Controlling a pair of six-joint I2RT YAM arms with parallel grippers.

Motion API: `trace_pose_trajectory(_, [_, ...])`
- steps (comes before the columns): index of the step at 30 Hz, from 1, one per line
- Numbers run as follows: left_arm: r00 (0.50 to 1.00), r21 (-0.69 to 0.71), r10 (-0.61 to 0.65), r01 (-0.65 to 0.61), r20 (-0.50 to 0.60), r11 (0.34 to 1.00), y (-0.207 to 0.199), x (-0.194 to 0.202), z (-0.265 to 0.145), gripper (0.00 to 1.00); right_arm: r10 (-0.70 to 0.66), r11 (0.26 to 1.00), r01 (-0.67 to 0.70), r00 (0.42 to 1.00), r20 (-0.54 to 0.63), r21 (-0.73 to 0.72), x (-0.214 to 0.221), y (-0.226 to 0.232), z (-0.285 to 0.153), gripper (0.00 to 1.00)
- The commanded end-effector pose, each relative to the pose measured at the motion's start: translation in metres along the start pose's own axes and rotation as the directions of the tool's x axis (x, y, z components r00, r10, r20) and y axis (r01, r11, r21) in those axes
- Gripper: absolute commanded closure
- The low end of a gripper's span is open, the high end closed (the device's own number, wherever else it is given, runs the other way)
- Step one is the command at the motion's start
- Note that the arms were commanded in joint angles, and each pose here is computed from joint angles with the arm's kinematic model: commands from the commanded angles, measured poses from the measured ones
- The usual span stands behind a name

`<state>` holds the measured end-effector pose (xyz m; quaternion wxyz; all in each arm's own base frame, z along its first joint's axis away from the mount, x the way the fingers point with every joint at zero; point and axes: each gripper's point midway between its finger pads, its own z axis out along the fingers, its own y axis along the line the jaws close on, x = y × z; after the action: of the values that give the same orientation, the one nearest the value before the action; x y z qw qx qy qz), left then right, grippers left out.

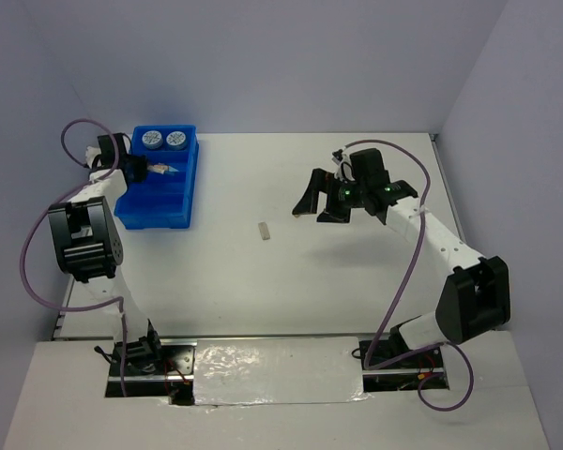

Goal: Sort the stationery into containers
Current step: Place the pen in the storage box, then move the stationery to the center of the board.

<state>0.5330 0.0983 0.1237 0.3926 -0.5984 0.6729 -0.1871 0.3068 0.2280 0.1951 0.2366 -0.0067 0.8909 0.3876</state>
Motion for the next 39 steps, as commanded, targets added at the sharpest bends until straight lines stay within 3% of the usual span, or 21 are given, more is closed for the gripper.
trace_pose_trajectory(1, [1.0,0.02,-0.015,0.015,0.016,1.0,-0.008,-0.006,0.012,0.91,-0.078,0.997,0.078,0.997,0.018,-0.007,-0.003,0.011,-0.017,0.0])
trace_pose_trajectory(4, [0.999,0.01,-0.021,0.02,0.026,1.0,0.002,-0.006,0.01,0.84,-0.105,0.994,0.105,0.994,0.017,0.018,-0.007,0.008,-0.018,0.0])
trace_pose_trajectory(5, [0.999,0.017,-0.023,0.022,0.032,1.0,0.001,-0.007,0.009,0.73,-0.118,0.993,0.117,0.993,0.02,0.018,-0.01,0.01,-0.019,0.0])
trace_pose_trajectory(7, [1.0,0.029,-0.023,0.023,0.013,0.999,0.001,-0.005,0.011,0.67,-0.142,0.99,0.142,0.99,-0.005,0.02,-0.009,0.009,-0.016,0.0])
trace_pose_trajectory(9, [1.0,0.016,-0.016,0.016,0.001,1.0,0.003,-0.004,0.014,0.49,-0.174,0.984,0.174,0.985,-0.008,0.032,-0.015,0.014,-0.015,0.0])
trace_pose_trajectory(13, [1.0,0.038,-0.017,0.017,-0.002,0.999,-0.006,-0.006,0.011,0.35,-0.21,0.976,0.21,0.978,-0.02,0.057,-0.018,0.016,-0.012,0.0])
trace_pose_trajectory(14, [1.0,0.045,-0.024,0.024,-0.002,0.999,-0.008,-0.007,0.008,0.28,-0.205,0.977,0.206,0.978,-0.02,0.062,-0.019,0.014,-0.011,0.0])
trace_pose_trajectory(17, [0.999,0.065,-0.038,0.039,-0.017,0.997,-0.01,-0.004,0.003,0.25,-0.19,0.978,0.19,0.982,-0.015,0.081,-0.021,0.009,-0.007,0.0])
trace_pose_trajectory(20, [1.0,0.149,0.025,-0.022,-0.014,0.989,-0.039,-0.009,-0.01,0.18,-0.171,0.973,0.172,0.985,-0.02,0.153,-0.023,-0.008,0.002,0.0])
trace_pose_trajectory(21, [0.998,0.195,0.061,-0.059,-0.005,0.979,-0.065,-0.012,-0.02,0.15,-0.163,0.969,0.166,0.986,-0.032,0.183,-0.022,-0.015,0.004,0.0])
trace_pose_trajectory(22, [0.989,0.165,0.144,-0.14,-0.014,0.976,-0.064,-0.009,-0.026,0.07,-0.15,0.963,0.158,0.987,-0.05,0.219,-0.022,-0.026,0.013,0.0])
trace_pose_trajectory(23, [0.981,0.209,0.196,-0.195,0.019,0.958,-0.096,-0.013,-0.042,0.02,-0.138,0.95,0.146,0.989,-0.05,0.277,-0.023,-0.037,0.015,0.0])
trace_pose_trajectory(27, [0.909,0.206,0.413,-0.416,0.062,0.886,-0.13,0.0,-0.089,0.01,-0.1,0.91,0.114,0.993,-0.054,0.399,-0.026,-0.065,0.028,0.0])
trace_pose_trajectory(29, [0.826,0.17,0.56,-0.562,0.063,0.81,-0.136,0.015,-0.114,0.01,-0.066,0.884,0.081,0.997,-0.049,0.46,-0.029,-0.078,0.038,0.0])
trace_pose_trajectory(30, [0.758,0.147,0.648,-0.651,0.072,0.745,-0.136,0.036,-0.124,0.01,-0.055,0.855,0.065,0.998,-0.036,0.514,-0.035,-0.091,0.042,0.0])
trace_pose_trajectory(32, [0.688,0.135,0.726,-0.722,0.026,0.679,-0.122,0.074,-0.144,0.01,-0.04,0.839,0.047,0.999,-0.025,0.542,-0.038,-0.096,0.052,0.0])
trace_pose_trajectory(34, [0.664,0.153,0.747,-0.734,-0.042,0.662,-0.094,0.097,-0.156,0.01,-0.033,0.816,0.04,0.999,-0.021,0.576,-0.041,-0.1,0.067,0.0])
trace_pose_trajectory(37, [0.635,0.249,0.769,-0.734,-0.08,0.632,-0.084,0.128,-0.185,0.01,-0.075,0.804,0.075,0.997,-0.025,0.59,-0.049,-0.096,0.091,0.02])
trace_pose_trajectory(39, [0.582,0.305,0.801,-0.744,-0.142,0.595,-0.067,0.154,-0.2,0.01,-0.183,0.798,0.196,0.98,-0.081,0.57,-0.052,-0.085,0.117,0.09])
